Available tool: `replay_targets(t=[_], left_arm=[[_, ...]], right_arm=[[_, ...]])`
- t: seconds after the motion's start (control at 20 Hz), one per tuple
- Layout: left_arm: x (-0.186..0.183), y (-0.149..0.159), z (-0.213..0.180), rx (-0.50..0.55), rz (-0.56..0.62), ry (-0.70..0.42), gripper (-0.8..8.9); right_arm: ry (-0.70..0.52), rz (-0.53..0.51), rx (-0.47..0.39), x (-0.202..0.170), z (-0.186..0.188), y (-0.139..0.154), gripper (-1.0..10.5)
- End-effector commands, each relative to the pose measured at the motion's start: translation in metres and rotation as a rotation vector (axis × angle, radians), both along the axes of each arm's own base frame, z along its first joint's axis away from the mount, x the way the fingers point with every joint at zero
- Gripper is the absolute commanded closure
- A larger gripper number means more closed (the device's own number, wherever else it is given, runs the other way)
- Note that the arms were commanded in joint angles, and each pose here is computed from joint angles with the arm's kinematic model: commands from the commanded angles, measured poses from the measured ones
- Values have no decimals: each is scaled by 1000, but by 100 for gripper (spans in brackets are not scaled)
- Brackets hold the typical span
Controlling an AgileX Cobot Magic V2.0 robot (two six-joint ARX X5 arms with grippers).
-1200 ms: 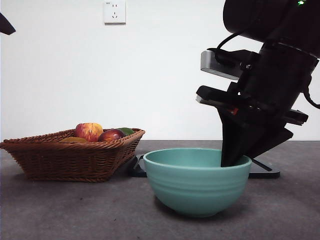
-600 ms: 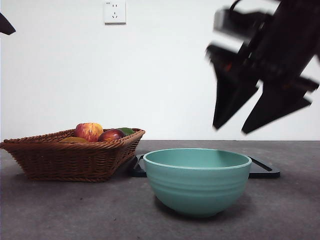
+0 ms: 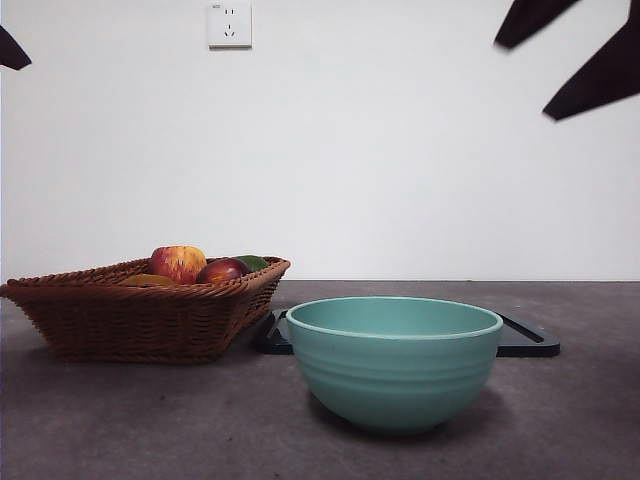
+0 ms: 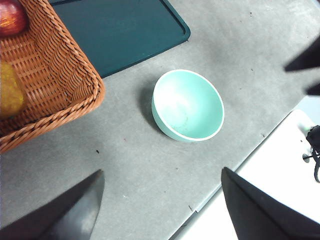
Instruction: Pick up the wifruite, put it on the bowl, pick up the plate, put it on desk
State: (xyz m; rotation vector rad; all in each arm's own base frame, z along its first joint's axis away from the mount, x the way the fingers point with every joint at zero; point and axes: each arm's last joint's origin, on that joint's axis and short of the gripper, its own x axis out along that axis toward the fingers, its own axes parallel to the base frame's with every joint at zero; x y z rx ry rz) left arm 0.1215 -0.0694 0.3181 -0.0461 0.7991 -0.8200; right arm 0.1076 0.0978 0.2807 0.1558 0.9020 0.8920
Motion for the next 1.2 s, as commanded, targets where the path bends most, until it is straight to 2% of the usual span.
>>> replay_targets(t=[0.05,0.65,0.75,0.8,0.9,1.0,1.2], left_arm=[[1,-1,6,-8,-17,-25,442],[1,-1,6,-8,-17,-25,444],[1,-1,6,-8,-17,-25,521],[1,-1,6,-8,-17,-25,609],[1,-1,6,-8,-17,-25,724],[1,-1,6,-8,-17,-25,806],[1,-1,6,-8,-17,-26,806]], right_arm=[[7,16,18,-5,4,-2,671],[0,13,19,-7,5,-4,671],[0,13,19,-7,5,-4,673],[0,14,19,-7,5,-4,716],[-8,20,16,-7,5,-4,900],[-21,30,11,-7,5,-4,941],[-25,26,8,-7,5,-4,941]])
